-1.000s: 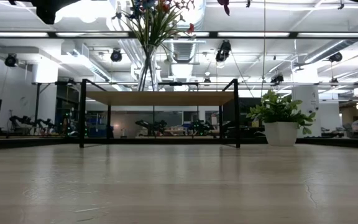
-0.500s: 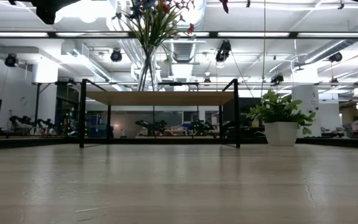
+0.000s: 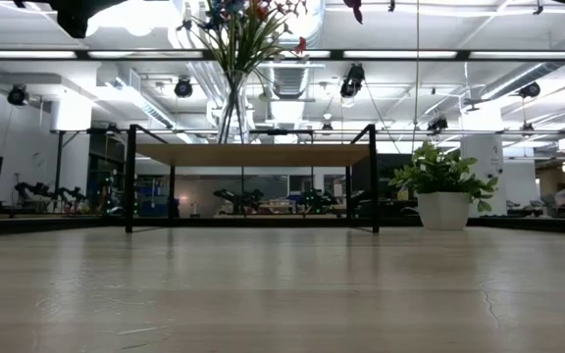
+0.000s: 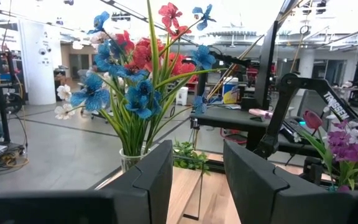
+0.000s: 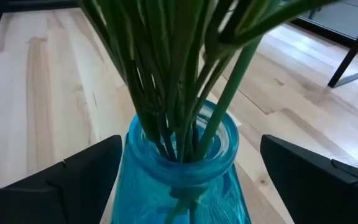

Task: Pick and place flowers into a vace then onto a shelf
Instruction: Put the blue flower vase on the shelf

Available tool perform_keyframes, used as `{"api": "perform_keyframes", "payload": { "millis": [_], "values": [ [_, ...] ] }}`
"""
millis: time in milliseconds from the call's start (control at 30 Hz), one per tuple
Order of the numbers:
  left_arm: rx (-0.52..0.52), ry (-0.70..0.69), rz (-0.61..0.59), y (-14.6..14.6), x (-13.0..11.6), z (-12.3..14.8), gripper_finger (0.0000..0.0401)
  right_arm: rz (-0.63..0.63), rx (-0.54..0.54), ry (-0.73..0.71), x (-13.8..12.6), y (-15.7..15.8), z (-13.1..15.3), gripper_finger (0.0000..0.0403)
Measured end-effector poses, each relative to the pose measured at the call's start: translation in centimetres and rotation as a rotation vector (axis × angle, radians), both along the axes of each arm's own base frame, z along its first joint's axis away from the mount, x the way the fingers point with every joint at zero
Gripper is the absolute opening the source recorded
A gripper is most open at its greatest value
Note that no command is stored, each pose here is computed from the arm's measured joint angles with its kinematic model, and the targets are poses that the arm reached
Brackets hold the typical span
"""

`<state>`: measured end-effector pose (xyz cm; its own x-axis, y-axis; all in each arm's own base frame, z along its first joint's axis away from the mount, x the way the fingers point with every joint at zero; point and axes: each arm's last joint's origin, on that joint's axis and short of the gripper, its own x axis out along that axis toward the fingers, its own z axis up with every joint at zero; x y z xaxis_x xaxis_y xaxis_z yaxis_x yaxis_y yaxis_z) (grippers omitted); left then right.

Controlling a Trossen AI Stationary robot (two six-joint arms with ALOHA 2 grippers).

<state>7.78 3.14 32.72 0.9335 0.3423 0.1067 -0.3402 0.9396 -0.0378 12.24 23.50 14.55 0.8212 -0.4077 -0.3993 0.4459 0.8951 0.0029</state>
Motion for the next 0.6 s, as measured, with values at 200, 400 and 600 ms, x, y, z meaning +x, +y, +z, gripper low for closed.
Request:
{"api": "perform_keyframes", "payload": {
  "millis": [200,400,600],
  "values": [
    [0.0,0.0,0.0,0.0,0.0,0.0,0.0127,-0.01,-0.001,-0.002,0.22,-0.11,-0.05,0.0345],
    [0.0,0.0,0.0,0.0,0.0,0.0,0.0127,-0.01,0.002,-0.005,0.24,-0.18,0.17,0.0278],
    [0.0,0.0,0.0,0.0,0.0,0.0,0.0127,-0.012,0.003,-0.005,0.29,-0.21,0.21,0.0216]
  ]
}}
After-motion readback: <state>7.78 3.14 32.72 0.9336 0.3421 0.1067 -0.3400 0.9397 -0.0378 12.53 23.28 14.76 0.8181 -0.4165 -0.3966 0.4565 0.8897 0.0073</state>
